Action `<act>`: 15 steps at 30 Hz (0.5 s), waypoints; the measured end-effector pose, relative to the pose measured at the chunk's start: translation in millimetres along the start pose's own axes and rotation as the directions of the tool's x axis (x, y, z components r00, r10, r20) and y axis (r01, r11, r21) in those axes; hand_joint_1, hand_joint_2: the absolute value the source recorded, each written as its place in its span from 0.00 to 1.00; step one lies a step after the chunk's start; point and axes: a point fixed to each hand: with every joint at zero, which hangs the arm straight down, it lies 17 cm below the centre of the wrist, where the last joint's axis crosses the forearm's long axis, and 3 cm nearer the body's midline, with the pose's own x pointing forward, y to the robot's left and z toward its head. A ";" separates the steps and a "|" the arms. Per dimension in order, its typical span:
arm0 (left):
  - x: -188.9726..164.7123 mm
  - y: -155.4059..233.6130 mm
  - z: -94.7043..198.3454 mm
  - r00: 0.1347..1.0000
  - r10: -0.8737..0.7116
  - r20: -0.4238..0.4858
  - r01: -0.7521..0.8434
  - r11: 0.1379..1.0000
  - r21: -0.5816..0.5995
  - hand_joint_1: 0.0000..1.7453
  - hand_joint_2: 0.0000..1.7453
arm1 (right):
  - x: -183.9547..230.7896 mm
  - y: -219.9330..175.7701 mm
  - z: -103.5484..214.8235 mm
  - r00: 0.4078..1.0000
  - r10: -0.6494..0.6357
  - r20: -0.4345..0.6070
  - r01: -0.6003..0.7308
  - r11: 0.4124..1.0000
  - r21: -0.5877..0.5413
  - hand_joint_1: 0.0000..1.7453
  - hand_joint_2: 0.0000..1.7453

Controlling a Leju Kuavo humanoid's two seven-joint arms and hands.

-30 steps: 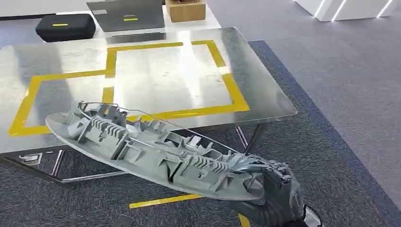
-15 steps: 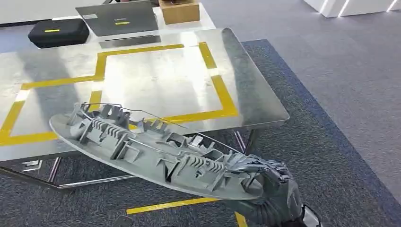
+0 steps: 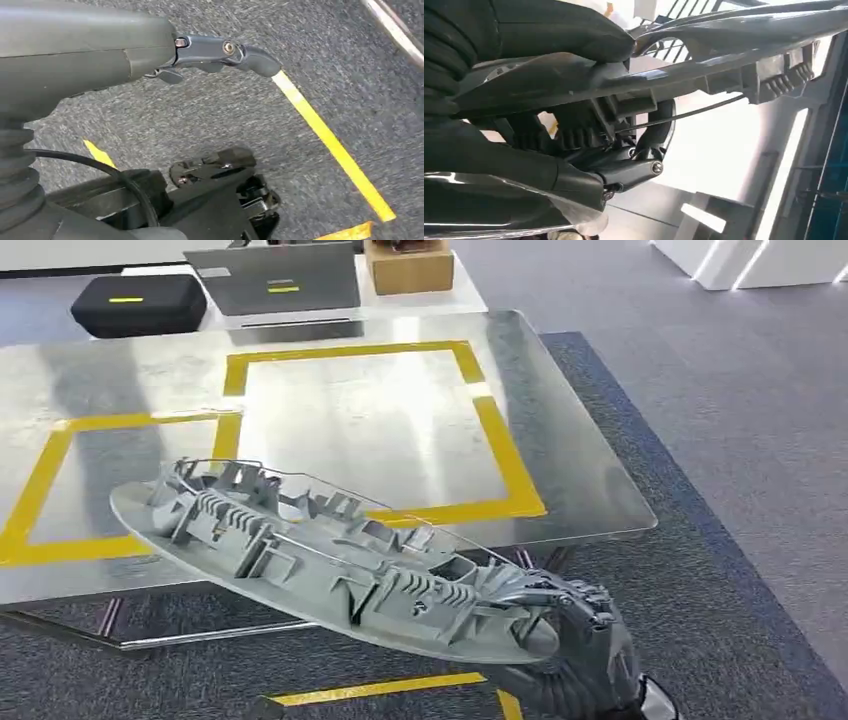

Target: Take the parts from the cabinet and place them on the table.

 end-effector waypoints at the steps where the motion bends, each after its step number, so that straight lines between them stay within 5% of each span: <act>1: 0.1 0.1 -0.1 1.000 0.000 0.000 0.000 1.000 0.000 0.00 1.00 | 0.0 -0.4 -0.2 1.000 0.002 0.001 -0.002 1.000 -0.002 1.00 1.00; 15: 3.9 0.6 -1.6 1.000 -0.004 0.007 0.004 1.000 0.000 0.00 1.00 | -0.8 -0.1 0.2 1.000 0.022 0.003 -0.022 1.000 0.002 1.00 1.00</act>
